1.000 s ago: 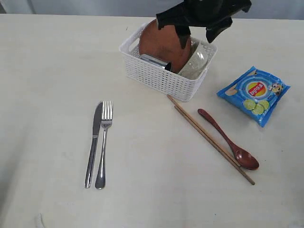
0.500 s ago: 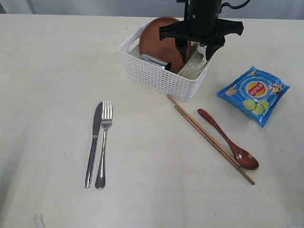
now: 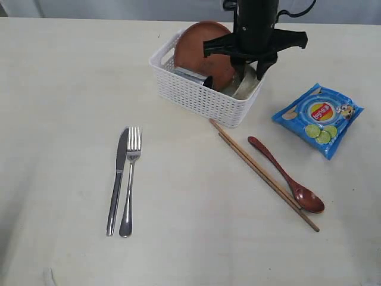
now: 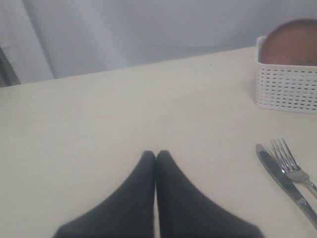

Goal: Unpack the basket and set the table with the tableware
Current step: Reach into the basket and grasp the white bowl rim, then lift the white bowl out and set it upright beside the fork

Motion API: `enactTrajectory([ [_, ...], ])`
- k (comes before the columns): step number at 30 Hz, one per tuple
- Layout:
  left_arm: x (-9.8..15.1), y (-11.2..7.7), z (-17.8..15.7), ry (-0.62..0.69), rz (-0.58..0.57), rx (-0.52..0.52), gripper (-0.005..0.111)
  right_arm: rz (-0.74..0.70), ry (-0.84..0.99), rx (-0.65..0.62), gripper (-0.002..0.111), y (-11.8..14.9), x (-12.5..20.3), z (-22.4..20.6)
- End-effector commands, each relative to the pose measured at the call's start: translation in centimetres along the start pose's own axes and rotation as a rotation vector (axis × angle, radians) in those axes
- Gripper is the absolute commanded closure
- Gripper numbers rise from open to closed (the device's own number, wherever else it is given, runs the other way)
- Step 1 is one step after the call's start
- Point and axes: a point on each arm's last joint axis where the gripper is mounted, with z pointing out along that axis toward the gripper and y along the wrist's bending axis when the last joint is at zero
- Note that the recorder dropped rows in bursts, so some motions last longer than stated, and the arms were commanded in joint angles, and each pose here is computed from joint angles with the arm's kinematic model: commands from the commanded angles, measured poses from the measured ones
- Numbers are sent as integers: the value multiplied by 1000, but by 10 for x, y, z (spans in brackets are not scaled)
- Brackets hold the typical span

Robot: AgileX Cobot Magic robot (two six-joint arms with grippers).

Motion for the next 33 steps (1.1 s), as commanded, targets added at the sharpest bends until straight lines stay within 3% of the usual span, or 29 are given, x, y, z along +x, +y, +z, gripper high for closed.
enactTrajectory([
  [1,0,0,0,-8,-3,-2,107,-75,-14,66,98,-7,-3,4],
  [3,0,0,0,-8,-3,-2,107,-93,-22,82,109,-8,-4,4],
  [13,0,0,0,-8,-3,-2,107,-116,-99,146,109,-14,-14,-8],
  [22,0,0,0,-8,-3,-2,107,-103,-224,124,109,-15,-30,-43],
  [33,0,0,0,-8,-3,-2,107,-115,-364,178,109,-37,-27,-96],
])
